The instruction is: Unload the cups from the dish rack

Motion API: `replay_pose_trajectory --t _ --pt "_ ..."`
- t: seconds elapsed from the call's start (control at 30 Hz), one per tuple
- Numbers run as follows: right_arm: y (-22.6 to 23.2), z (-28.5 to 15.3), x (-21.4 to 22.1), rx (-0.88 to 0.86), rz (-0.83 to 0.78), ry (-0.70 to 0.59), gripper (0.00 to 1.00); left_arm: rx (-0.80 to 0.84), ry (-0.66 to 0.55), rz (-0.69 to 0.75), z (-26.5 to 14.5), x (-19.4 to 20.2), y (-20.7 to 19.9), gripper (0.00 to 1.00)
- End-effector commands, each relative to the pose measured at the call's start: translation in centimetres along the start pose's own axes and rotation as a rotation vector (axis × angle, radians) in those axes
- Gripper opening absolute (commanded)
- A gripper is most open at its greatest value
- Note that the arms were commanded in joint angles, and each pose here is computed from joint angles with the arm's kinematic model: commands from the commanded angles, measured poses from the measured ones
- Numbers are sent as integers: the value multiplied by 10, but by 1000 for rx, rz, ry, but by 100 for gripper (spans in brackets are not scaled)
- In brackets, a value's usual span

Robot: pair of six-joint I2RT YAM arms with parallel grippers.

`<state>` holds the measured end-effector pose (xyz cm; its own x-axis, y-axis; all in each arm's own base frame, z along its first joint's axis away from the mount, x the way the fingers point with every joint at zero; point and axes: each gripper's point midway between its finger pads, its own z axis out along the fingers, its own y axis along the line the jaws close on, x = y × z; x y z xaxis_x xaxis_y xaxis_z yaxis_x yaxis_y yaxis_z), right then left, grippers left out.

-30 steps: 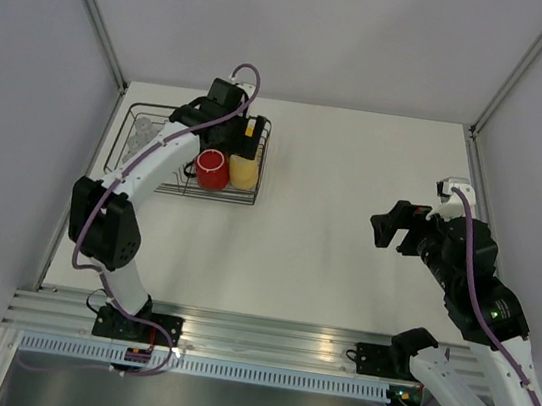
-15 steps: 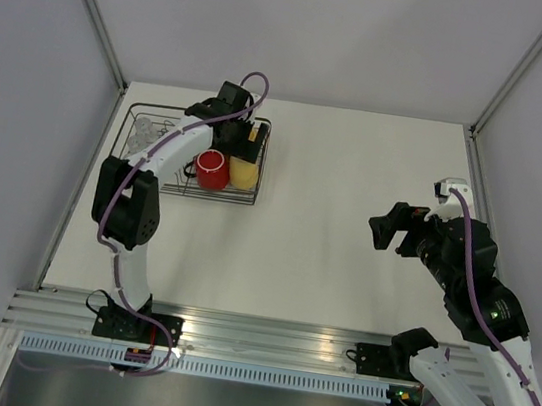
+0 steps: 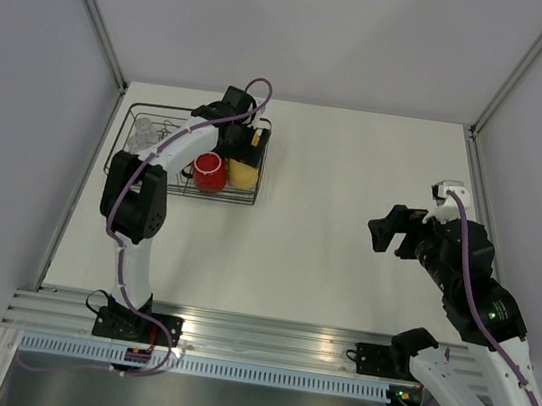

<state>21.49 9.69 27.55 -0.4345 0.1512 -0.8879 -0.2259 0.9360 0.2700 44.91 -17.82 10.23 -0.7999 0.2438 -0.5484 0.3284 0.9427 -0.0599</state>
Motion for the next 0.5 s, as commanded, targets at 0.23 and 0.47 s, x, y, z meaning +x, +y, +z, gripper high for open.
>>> replay_pose_trajectory --t 0.23,0.47 --pt "3 2 -3 -18 -10 -16 98 0 -1 0 8 -2 -13 96" --pt "3 2 -3 -17 -7 -21 98 -18 23 -25 17 4 -10 95"
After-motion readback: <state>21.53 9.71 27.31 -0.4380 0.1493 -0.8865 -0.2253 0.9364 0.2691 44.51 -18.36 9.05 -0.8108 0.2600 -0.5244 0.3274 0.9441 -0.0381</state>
